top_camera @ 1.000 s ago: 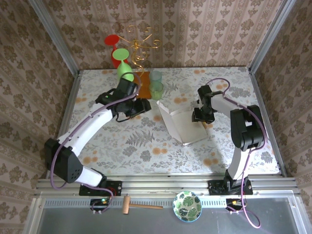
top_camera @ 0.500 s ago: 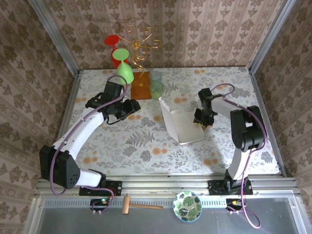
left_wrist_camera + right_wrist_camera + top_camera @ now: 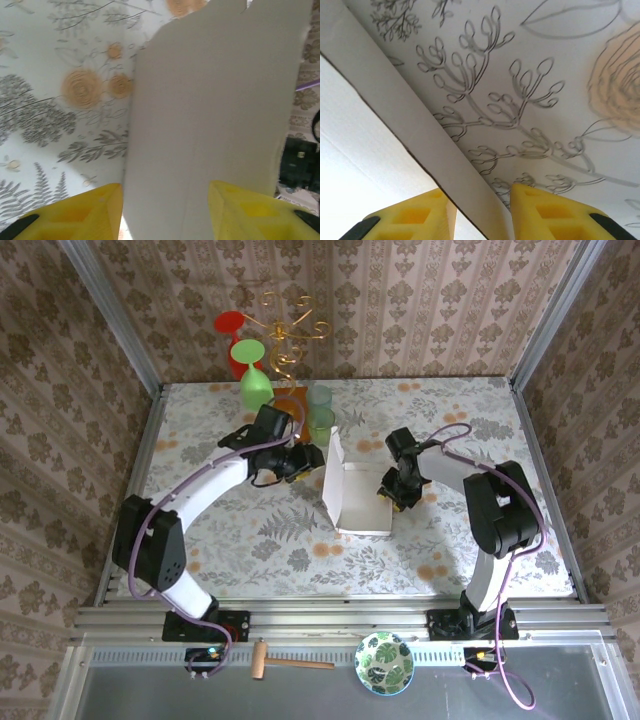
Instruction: Fold the paper box
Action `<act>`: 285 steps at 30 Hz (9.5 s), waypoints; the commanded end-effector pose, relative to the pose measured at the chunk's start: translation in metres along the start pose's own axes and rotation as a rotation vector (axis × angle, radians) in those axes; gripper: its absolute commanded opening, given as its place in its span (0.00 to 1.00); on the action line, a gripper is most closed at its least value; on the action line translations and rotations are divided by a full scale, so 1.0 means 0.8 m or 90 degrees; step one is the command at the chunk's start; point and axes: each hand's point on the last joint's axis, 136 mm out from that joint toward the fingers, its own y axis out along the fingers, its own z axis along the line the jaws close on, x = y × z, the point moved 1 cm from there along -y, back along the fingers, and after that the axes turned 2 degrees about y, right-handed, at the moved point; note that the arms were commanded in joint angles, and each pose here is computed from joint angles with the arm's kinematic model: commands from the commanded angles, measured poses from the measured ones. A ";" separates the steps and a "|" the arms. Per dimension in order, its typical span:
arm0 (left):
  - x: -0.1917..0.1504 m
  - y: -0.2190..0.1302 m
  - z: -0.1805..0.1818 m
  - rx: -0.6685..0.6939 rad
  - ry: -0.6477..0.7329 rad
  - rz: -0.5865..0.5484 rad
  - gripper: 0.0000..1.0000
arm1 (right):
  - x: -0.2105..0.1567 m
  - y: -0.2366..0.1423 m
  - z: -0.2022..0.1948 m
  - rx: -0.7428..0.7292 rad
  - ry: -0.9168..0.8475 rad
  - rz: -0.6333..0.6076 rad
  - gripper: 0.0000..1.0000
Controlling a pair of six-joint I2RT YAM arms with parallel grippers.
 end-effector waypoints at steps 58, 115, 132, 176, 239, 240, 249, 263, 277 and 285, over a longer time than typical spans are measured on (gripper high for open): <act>-0.016 0.106 0.008 0.035 0.063 0.061 0.44 | -0.032 -0.098 0.102 0.373 -0.010 -0.004 0.44; -0.036 -0.011 0.027 -0.083 -0.555 -0.081 0.47 | -0.010 -0.154 0.140 0.357 0.073 -0.062 0.00; -0.053 0.002 0.023 -0.095 -0.580 -0.032 0.48 | -0.011 -0.157 0.143 0.366 0.074 -0.061 0.00; -0.023 0.054 -0.008 -0.157 -0.624 -0.038 0.17 | -0.028 -0.182 0.149 0.402 0.074 -0.033 0.00; -0.044 0.091 0.004 -0.177 -0.748 -0.036 0.21 | -0.018 -0.150 0.130 0.383 0.114 -0.019 0.00; -0.043 0.091 0.005 -0.177 -0.750 -0.039 0.17 | -0.020 -0.151 0.130 0.382 0.113 -0.017 0.00; -0.035 0.084 0.025 -0.178 -0.742 -0.042 0.00 | -0.012 -0.173 0.101 0.310 0.059 -0.067 0.37; -0.003 0.047 0.011 -0.293 -0.615 0.045 0.00 | 0.082 -0.211 0.059 0.172 -0.124 -0.180 0.53; 0.002 0.040 0.011 -0.313 -0.595 0.073 0.00 | 0.113 -0.139 0.102 0.198 -0.190 -0.028 0.45; 0.009 0.046 0.011 -0.312 -0.600 0.071 0.00 | 0.102 -0.140 0.102 0.217 -0.192 -0.002 0.40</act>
